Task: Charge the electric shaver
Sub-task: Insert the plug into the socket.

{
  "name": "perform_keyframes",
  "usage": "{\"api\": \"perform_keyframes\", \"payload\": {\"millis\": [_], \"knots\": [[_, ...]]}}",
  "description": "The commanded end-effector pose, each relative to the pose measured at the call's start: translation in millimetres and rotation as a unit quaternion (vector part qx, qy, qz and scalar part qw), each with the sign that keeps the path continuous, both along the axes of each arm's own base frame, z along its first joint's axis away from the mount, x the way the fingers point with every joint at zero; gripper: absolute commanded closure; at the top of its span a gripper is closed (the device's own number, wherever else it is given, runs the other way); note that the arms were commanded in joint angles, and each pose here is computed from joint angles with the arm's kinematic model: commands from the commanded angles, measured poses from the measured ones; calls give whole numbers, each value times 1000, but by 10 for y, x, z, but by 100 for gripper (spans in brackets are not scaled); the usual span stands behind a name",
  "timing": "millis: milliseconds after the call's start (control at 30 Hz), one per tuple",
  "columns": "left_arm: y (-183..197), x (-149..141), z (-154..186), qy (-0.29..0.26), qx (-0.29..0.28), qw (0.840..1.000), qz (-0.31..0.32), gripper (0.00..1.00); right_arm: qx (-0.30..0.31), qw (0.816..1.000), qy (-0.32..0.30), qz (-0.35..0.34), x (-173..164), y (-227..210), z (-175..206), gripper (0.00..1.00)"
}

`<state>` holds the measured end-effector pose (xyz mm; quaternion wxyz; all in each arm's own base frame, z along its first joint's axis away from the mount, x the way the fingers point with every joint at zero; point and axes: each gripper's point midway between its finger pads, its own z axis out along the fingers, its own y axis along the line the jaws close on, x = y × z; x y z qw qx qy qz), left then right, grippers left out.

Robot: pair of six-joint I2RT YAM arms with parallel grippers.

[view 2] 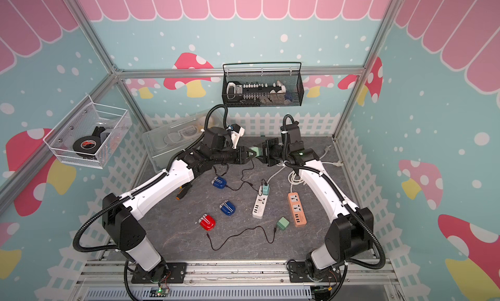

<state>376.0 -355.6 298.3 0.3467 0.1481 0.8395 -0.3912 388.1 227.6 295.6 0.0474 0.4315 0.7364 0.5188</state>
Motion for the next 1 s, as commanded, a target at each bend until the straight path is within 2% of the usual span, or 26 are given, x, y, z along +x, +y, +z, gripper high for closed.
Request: {"api": "perform_keyframes", "payload": {"millis": [0, 100, 233, 300, 333, 467, 533, 600, 700, 800, 967], "knots": [[33, 106, 83, -11, -7, 1000, 17, 72, 26, 1000, -9, 5, -86, 9, 174, 100], [45, 100, 88, -11, -7, 1000, 18, 78, 28, 1000, -7, 3, -94, 6, 168, 100], [60, 100, 100, -10, -9, 1000, 22, 91, 31, 999, -2, 6, -112, 14, 148, 100], [89, 94, 116, -10, -9, 1000, 27, 98, 28, 1000, -1, 6, -126, 5, 131, 90], [110, 90, 110, -7, -7, 999, 31, 100, 22, 1000, 1, 5, -138, -15, 112, 81], [280, 26, 50, 12, 22, 998, 52, 100, -31, 999, 16, -3, -250, -194, -65, 54], [395, -38, 0, 22, 38, 997, 59, 100, -73, 997, 24, -10, -321, -365, -176, 46], [522, -130, -37, 33, 58, 996, 59, 100, -115, 993, 21, -15, -385, -556, -244, 42], [682, -316, -119, 55, 101, 993, 41, 100, -189, 982, 19, -13, -507, -846, -339, 42], [703, -592, -283, 103, 134, 986, -1, 100, -272, 962, 4, 6, -629, -1080, -396, 43], [485, -1073, -701, 175, 187, 965, -49, 100, -383, 918, -18, 99, -832, -1275, -569, 43]]}}
